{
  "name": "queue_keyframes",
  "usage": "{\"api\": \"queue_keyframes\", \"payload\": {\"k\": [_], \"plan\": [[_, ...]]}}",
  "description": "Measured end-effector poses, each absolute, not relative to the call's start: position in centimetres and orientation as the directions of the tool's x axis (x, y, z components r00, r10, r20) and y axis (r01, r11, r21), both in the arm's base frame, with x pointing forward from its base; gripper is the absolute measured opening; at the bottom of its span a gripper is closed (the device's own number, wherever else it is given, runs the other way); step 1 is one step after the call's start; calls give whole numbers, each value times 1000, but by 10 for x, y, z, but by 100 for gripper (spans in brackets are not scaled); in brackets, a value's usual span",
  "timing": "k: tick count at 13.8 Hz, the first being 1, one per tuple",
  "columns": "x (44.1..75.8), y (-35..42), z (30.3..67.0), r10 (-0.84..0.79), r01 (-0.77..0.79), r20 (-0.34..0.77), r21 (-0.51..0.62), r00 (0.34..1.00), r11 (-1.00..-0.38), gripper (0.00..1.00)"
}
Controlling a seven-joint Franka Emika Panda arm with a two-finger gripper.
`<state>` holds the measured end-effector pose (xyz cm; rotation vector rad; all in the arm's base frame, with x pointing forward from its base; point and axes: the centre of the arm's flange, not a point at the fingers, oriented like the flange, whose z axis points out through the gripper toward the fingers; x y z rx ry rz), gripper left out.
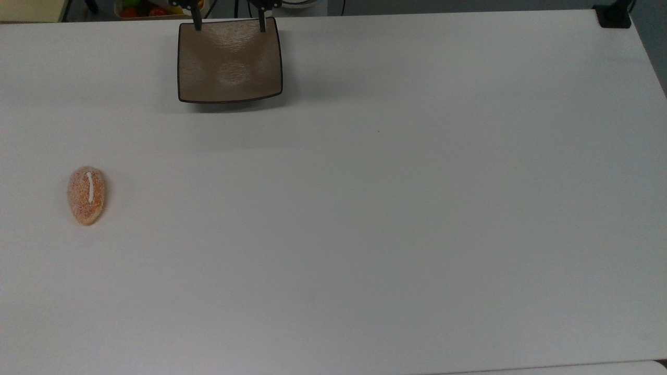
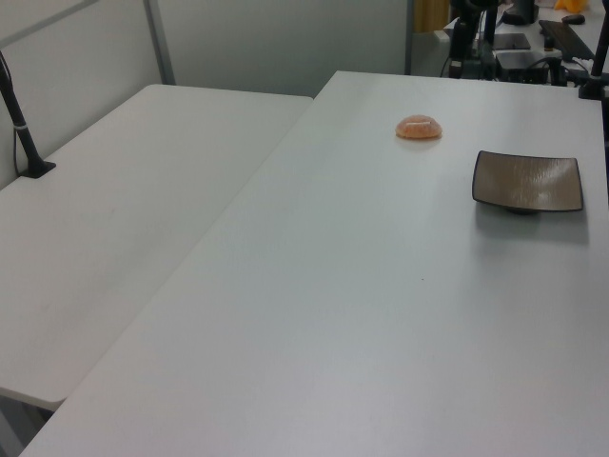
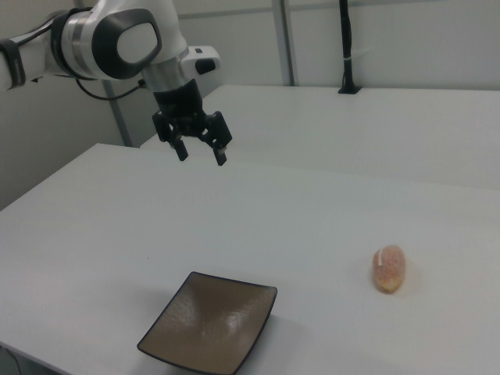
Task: Bread is placed on a ceramic plate
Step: 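Move the open gripper from above the plate toward the bread roll, then lower the open gripper over the orange bread roll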
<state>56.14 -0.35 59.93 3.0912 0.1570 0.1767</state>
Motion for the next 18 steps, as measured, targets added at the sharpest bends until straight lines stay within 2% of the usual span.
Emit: {"api": "queue_keyframes", "payload": {"k": [6,10,16,18], "plan": [[591,-38,593,144,124,252,91,957,-988,100],[601,-74,582,208,176,273,137,939,-975,100],[627,-103,535,241,186,248,226,938,-956,100],[638,-130,506,233,167,249,257,940,-952,100]]}}
